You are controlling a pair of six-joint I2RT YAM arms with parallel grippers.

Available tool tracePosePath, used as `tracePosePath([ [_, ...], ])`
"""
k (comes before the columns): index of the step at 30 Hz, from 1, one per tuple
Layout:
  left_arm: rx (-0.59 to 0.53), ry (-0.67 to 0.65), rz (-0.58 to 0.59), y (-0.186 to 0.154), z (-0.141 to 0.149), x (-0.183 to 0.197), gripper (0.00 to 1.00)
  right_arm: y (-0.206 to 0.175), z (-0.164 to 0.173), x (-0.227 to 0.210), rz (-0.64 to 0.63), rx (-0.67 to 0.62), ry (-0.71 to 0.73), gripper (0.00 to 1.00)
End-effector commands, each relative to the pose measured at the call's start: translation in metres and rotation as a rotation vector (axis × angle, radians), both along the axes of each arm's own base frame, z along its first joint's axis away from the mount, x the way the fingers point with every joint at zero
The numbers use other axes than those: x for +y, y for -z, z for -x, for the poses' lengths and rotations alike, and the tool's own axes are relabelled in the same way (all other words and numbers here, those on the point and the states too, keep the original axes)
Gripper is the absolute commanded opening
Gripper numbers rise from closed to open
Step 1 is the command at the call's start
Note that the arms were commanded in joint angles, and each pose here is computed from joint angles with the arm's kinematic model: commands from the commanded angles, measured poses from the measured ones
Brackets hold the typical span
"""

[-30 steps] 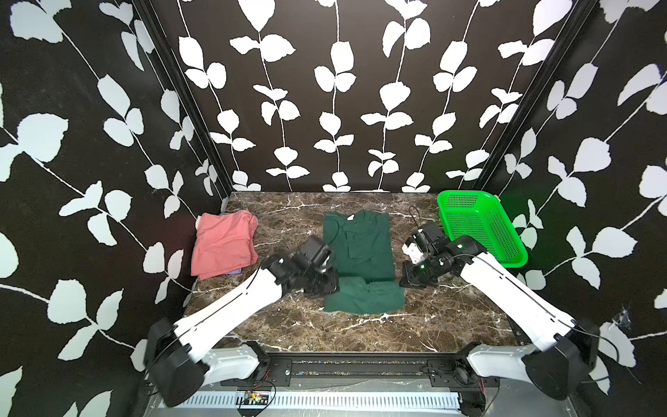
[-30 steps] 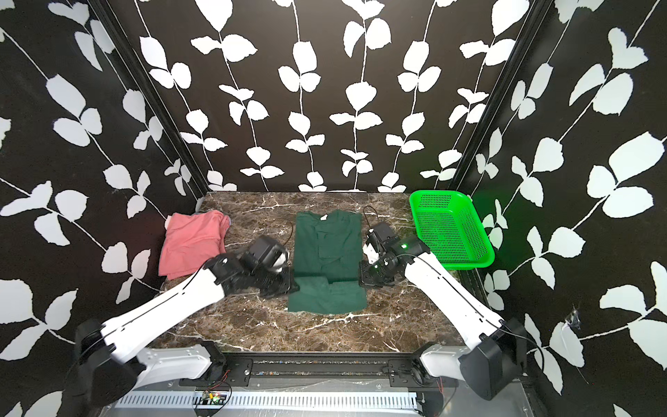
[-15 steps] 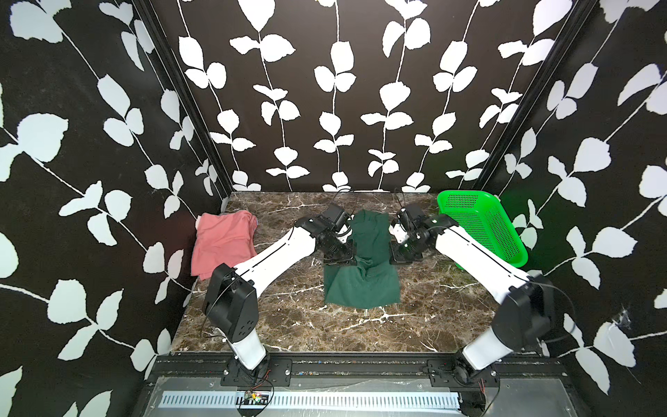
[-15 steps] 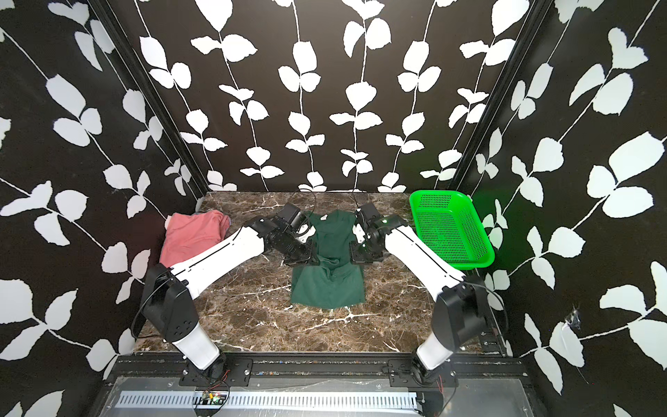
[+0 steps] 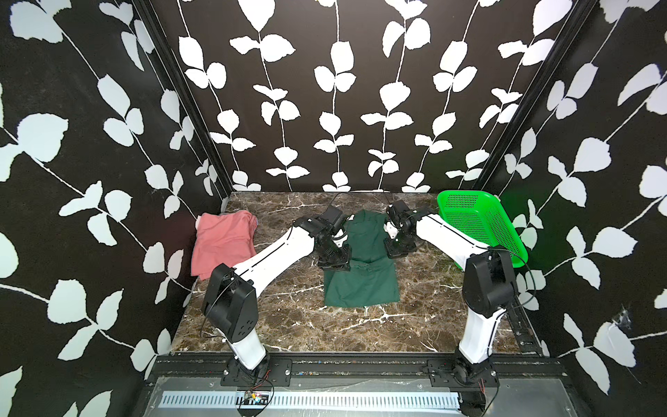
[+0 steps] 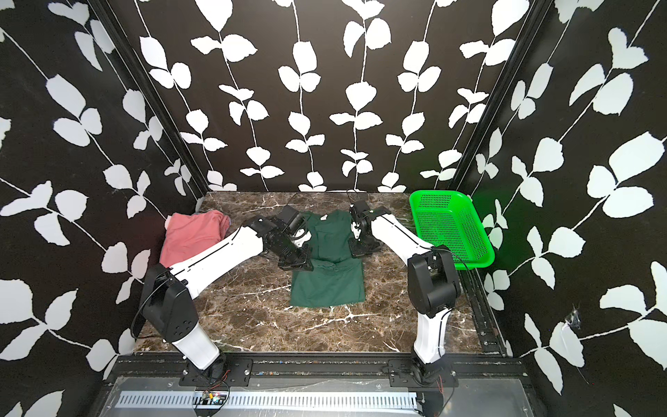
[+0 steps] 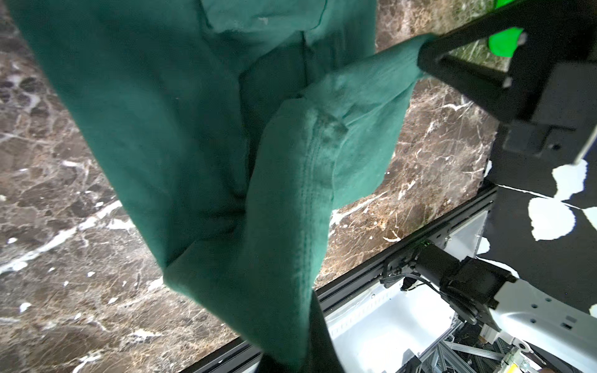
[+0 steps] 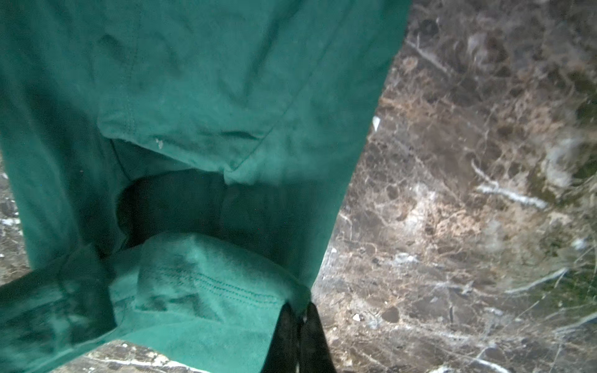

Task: Fold and stack t-shirts
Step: Fold the T-shirt.

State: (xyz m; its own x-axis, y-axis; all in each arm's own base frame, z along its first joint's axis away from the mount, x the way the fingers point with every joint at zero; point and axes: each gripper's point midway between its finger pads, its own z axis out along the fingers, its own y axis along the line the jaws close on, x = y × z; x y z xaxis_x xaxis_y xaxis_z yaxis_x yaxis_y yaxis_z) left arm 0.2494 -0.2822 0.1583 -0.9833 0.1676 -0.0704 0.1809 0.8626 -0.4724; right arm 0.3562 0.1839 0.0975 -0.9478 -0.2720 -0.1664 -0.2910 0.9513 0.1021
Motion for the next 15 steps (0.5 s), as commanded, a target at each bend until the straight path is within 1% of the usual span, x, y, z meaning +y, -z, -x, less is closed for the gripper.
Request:
tracePosePath([
  [1,0.012,0.003,-0.053,0.004,0.005,0.015,0.00,-0.007,-0.017,0.000,0.020,-0.049,-0.013,0.00],
  [5,0.027,-0.006,-0.124,0.022,-0.002,0.025,0.00,0.000,-0.021,0.005,0.006,-0.039,-0.010,0.00],
  [8,0.013,-0.027,-0.234,0.040,-0.016,0.039,0.00,0.003,-0.022,0.006,0.000,-0.038,0.002,0.00],
  [10,-0.024,-0.050,-0.323,0.049,-0.030,0.050,0.00,0.004,-0.024,0.008,-0.010,-0.046,0.008,0.00],
  [12,-0.072,-0.070,-0.360,0.053,-0.046,0.054,0.00,0.003,-0.026,0.009,-0.019,-0.055,0.014,0.00],
  [15,-0.142,-0.082,-0.373,0.055,-0.068,0.050,0.00,0.000,-0.027,0.010,-0.025,-0.066,0.020,0.00],
])
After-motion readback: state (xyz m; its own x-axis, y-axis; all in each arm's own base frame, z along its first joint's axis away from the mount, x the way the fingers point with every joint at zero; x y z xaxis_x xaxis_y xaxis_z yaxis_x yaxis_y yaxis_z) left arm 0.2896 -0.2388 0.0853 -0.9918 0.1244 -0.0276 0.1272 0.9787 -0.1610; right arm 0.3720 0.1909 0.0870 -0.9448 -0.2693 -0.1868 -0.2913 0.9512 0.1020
